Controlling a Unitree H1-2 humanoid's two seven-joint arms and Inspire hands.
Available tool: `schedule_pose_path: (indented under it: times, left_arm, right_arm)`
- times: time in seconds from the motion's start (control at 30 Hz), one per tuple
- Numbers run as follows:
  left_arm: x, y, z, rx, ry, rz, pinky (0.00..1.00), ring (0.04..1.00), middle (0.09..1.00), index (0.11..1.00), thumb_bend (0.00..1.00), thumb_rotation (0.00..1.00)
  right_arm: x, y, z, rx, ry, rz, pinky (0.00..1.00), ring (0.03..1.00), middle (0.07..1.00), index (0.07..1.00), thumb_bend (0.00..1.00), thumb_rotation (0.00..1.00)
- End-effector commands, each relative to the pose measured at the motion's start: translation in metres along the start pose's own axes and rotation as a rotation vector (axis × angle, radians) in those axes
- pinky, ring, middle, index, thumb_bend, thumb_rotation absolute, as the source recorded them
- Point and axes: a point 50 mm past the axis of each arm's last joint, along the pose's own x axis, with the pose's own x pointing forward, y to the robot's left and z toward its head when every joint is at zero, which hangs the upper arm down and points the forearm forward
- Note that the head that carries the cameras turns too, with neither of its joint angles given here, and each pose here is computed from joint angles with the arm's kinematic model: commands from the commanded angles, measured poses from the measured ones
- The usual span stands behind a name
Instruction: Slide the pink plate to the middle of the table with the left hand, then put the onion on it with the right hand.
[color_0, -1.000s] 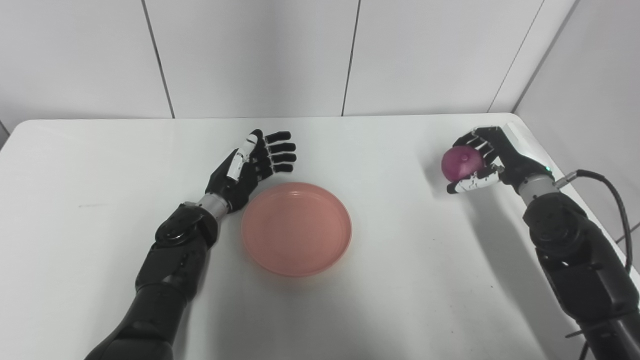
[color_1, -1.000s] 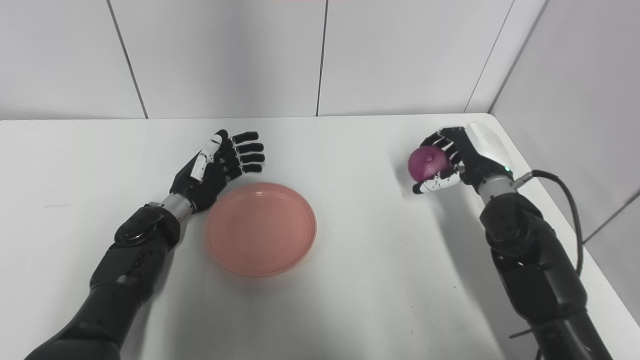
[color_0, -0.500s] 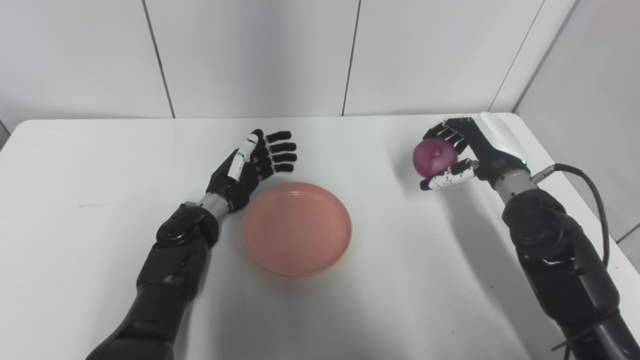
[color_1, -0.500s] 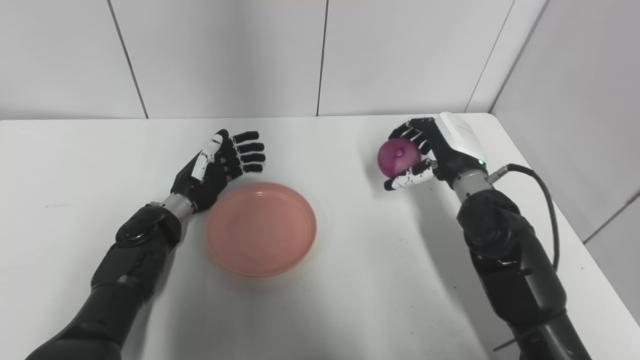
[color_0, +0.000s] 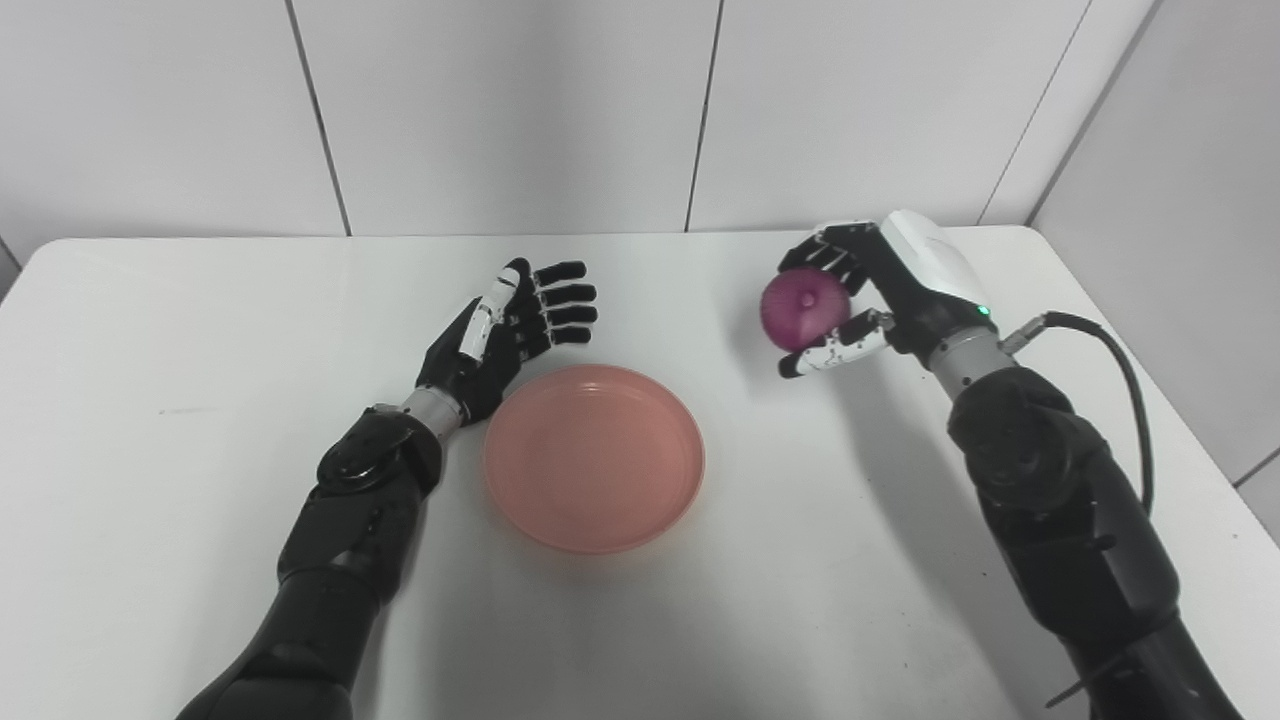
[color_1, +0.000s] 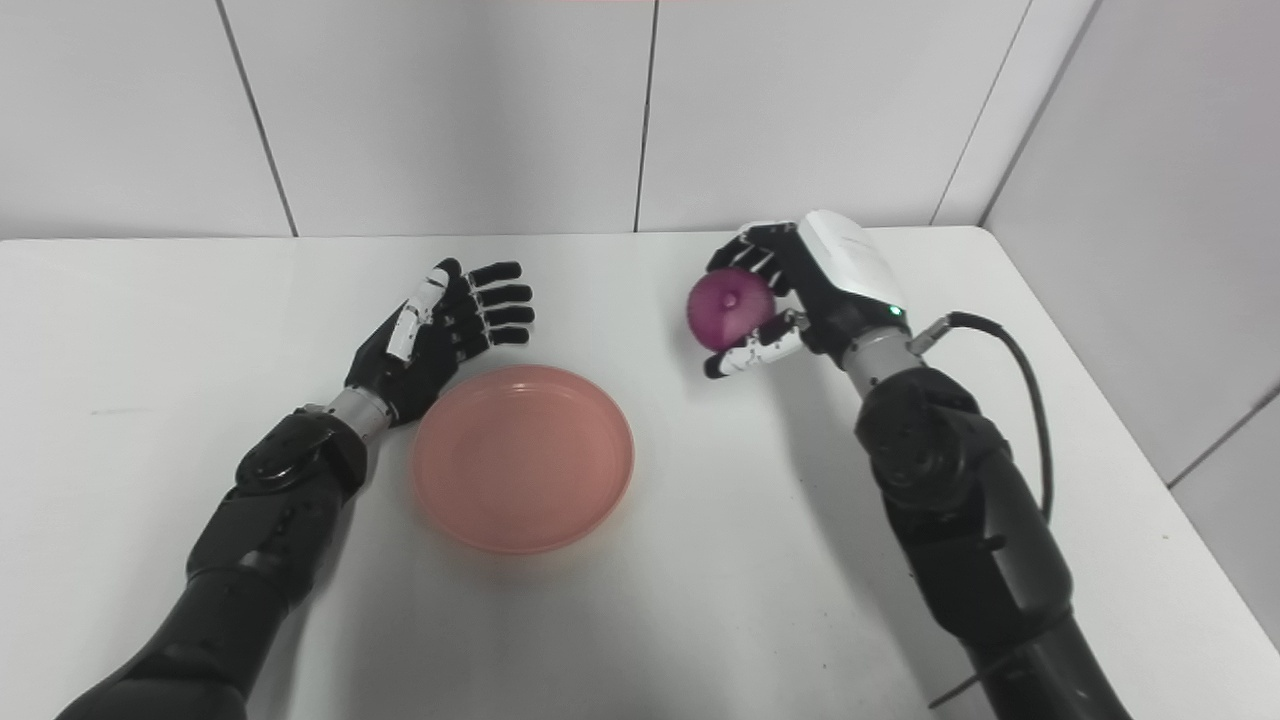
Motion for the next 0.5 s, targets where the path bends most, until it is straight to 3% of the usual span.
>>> schedule_pose_path:
  times: [0.0, 0.47]
  left_arm:
    - [0.004, -0.004, 0.002, 0.003, 0.017, -0.007, 0.68, 0.705, 0.713, 0.694, 0.36, 1.0]
    - [0.006, -0.009, 0.001, 0.001, 0.015, -0.016, 0.69, 0.713, 0.722, 0.701, 0.36, 1.0]
  right_arm:
    - [0.008, -0.02, 0.018, -0.014, -0.072, -0.064, 0.49, 0.526, 0.502, 0.477, 0.53, 0.0]
    - [0.016, -0.001, 0.045, 0.016, -0.177, -0.044, 0.47, 0.504, 0.492, 0.485, 0.53, 0.0]
